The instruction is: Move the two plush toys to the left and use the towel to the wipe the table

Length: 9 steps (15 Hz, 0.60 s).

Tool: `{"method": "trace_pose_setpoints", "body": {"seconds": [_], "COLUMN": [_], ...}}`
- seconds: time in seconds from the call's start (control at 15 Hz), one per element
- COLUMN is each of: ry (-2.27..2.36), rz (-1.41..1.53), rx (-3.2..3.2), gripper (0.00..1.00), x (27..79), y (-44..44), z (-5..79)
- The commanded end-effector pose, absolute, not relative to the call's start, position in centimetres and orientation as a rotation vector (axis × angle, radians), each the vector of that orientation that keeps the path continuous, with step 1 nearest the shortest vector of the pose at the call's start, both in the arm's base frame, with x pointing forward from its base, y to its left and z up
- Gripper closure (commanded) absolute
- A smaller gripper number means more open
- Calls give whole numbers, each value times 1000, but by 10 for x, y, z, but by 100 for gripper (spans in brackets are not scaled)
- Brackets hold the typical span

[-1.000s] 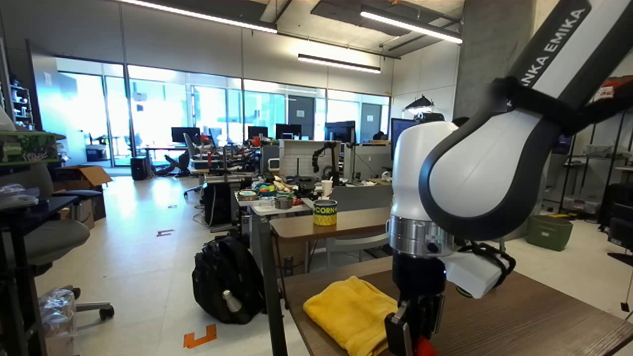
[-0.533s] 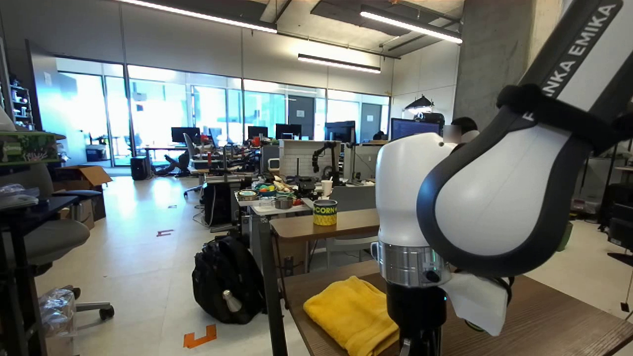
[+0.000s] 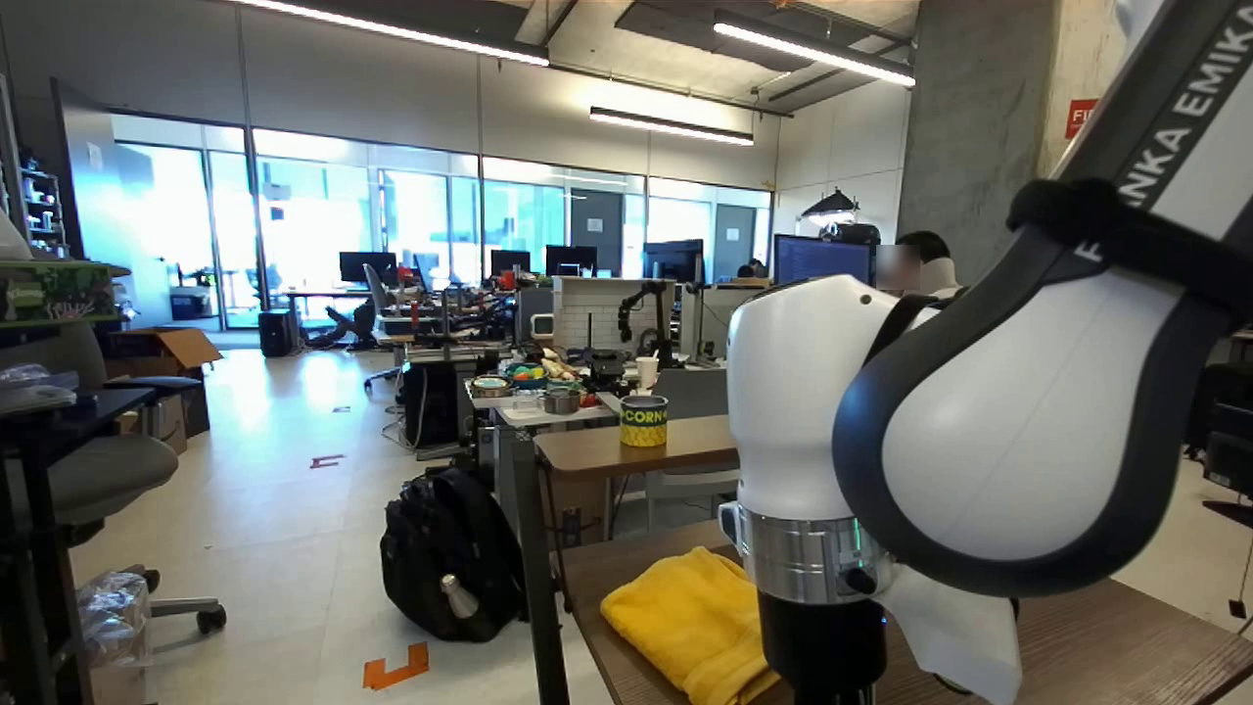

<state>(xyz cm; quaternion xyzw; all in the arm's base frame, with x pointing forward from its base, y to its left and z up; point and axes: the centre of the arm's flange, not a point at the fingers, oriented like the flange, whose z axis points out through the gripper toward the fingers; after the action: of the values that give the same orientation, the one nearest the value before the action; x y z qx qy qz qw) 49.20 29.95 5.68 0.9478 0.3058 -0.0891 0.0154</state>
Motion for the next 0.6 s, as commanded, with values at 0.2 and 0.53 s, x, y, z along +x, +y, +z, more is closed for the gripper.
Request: {"method": "trace_pose_setpoints", "body": {"seconds": [0.2,0.53], "ry": [950,638], "rz": [-195,48], "rx": [2917,2984], "gripper": [0,0], "x": [490,552], "y": [278,201], "z": [91,144]}}
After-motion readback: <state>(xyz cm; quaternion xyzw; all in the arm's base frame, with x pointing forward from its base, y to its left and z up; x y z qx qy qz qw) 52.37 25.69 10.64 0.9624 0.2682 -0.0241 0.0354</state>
